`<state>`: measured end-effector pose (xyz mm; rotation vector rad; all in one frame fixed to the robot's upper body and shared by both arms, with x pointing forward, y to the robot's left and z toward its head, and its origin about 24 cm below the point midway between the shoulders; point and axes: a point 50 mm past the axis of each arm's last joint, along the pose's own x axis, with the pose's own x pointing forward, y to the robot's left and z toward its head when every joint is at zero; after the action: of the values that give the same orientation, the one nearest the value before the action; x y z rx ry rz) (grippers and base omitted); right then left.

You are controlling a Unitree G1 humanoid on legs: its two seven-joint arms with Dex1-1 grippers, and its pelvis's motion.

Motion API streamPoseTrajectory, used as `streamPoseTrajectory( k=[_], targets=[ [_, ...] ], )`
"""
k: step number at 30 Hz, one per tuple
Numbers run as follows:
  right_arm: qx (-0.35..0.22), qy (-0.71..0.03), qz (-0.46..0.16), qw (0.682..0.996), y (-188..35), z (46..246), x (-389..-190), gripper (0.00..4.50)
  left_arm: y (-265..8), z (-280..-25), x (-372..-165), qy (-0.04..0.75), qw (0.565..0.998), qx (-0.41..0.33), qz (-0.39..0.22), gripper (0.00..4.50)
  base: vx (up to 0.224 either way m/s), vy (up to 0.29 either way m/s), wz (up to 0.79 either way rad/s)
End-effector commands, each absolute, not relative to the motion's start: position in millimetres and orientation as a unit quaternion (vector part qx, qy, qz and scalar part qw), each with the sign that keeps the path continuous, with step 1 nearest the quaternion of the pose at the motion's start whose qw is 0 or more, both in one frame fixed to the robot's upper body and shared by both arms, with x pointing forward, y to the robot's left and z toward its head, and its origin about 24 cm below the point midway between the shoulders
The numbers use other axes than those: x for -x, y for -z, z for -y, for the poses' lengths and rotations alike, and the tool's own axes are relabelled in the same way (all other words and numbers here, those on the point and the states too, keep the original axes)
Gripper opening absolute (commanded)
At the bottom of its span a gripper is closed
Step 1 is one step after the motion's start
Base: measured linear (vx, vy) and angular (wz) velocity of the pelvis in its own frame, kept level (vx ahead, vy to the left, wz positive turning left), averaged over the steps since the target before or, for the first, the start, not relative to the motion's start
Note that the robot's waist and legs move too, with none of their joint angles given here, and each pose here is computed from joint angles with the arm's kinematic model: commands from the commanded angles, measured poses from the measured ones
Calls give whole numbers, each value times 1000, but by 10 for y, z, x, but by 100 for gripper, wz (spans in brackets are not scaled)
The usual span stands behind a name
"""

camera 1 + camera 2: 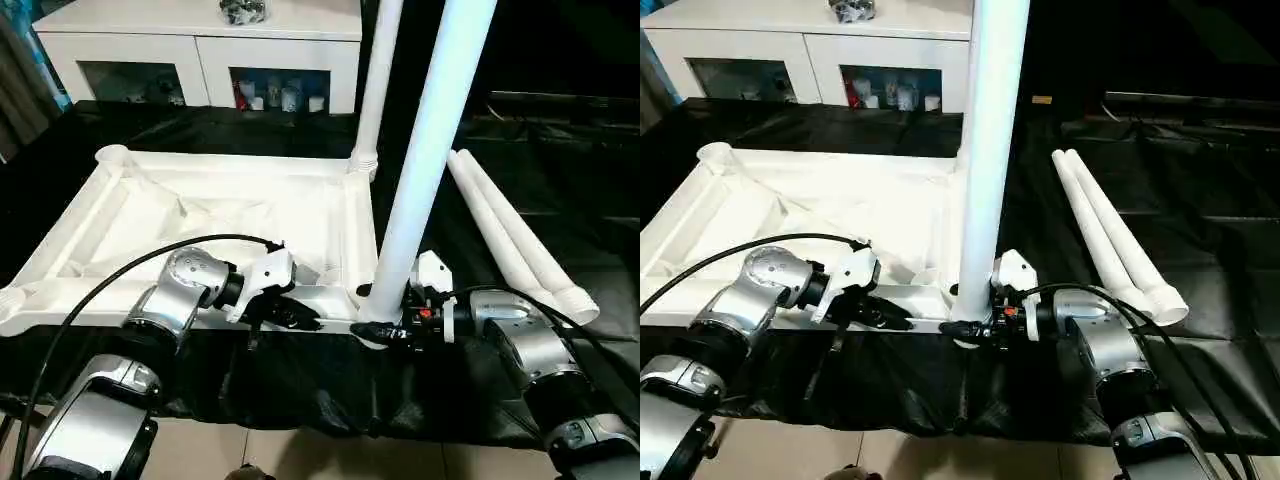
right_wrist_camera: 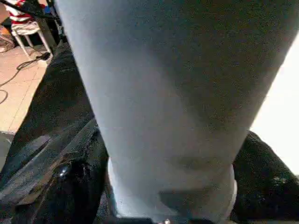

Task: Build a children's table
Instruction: Rotate leg to tighten

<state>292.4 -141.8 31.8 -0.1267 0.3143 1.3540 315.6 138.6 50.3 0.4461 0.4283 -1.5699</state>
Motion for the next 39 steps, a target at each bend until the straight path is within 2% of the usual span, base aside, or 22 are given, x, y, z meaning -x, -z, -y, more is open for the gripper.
streamPoseTrajectory(
  k=[1,5,9,11,12,16,21,23,25,28,35,39],
  targets=[
    [62,-646,-180,739,-193,1338,-2831,312,-485,-1346,-3107,717,636,-210,-191,0,0,0,0],
    [53,-647,-181,739,-176,1323,-2797,279,-479,-1355,-3106,718,634,-210,-194,0,0,0,0],
    [33,-621,-171,764,-161,1315,-2801,274,-478,-1341,-3132,706,650,-204,-193,0,0,0,0],
    [22,-573,-161,803,-144,1321,-2869,273,-479,-1289,-3196,678,680,-203,-189,0,0,0,0],
    [18,-527,-152,836,-130,1323,-2932,273,-482,-1237,-3250,654,703,-205,-189,0,0,0,0],
    [4,-400,-153,904,-54,1321,-3074,272,-494,-1018,-3333,614,747,-183,-178,0,0,0,0],
    [-11,-326,-164,931,15,1243,-3142,272,-481,-769,-3313,610,756,-168,-168,0,0,0,0],
    [-11,-293,-153,944,24,1106,-3182,272,-465,-586,-3286,607,764,-154,-157,0,0,0,0],
    [-12,-289,-148,946,20,1082,-3187,328,-463,-563,-3282,606,765,-152,-156,0,0,0,0],
    [-29,-294,-138,945,3,1036,-3188,362,-446,-542,-3264,610,761,-157,-154,0,0,0,0],
    [-1,-362,-127,924,-57,1156,-3147,416,-456,-722,-3231,636,737,-176,-146,0,0,0,0],
    [9,-416,-122,901,-97,1222,-3105,416,-471,-840,-3216,651,723,-178,-147,0,0,0,0]
  ],
)
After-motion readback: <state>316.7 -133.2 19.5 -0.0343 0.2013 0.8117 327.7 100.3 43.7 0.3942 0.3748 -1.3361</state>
